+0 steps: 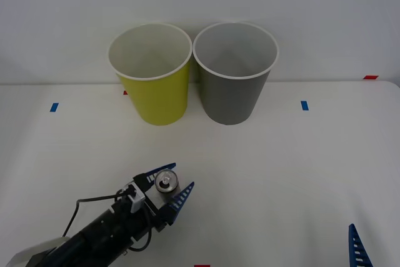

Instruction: Put cans in the gray bin and PET bottles in the light green bin.

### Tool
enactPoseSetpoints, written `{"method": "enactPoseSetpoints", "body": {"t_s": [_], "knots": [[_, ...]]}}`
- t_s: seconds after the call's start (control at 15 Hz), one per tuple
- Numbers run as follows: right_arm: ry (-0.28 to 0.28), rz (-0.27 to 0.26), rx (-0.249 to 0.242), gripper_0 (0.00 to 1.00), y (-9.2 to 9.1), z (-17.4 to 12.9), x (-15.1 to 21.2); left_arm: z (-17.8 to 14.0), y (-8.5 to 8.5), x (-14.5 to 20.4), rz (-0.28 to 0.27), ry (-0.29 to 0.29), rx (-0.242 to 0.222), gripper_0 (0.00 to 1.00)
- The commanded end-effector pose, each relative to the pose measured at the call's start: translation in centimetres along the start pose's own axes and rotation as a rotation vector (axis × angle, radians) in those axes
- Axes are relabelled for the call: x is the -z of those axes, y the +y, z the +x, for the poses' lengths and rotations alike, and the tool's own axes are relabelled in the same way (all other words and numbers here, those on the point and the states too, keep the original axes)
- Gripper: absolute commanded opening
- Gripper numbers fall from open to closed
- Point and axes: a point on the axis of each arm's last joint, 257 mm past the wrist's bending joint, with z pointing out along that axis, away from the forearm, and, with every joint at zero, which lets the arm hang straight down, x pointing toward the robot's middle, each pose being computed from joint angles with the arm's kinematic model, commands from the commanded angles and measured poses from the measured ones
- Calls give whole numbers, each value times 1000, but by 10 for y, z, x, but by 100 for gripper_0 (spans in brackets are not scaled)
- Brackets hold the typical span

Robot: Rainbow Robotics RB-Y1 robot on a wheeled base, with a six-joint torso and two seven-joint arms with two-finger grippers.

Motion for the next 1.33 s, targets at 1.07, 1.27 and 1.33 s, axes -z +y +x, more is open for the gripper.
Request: {"method": "enactPoseSetpoints", "body": {"t_s": [1.07, 1.27, 1.33], "knots": [[0, 0, 0, 100, 0, 0, 0, -40, 3, -18, 46, 42, -31, 0], [0, 0, 0, 100, 0, 0, 0, -73, 1, -21, 21, 99, -12, 0], [0, 0, 0, 100, 0, 0, 0, -86, 1, -21, 10, 114, -40, 0]]}}
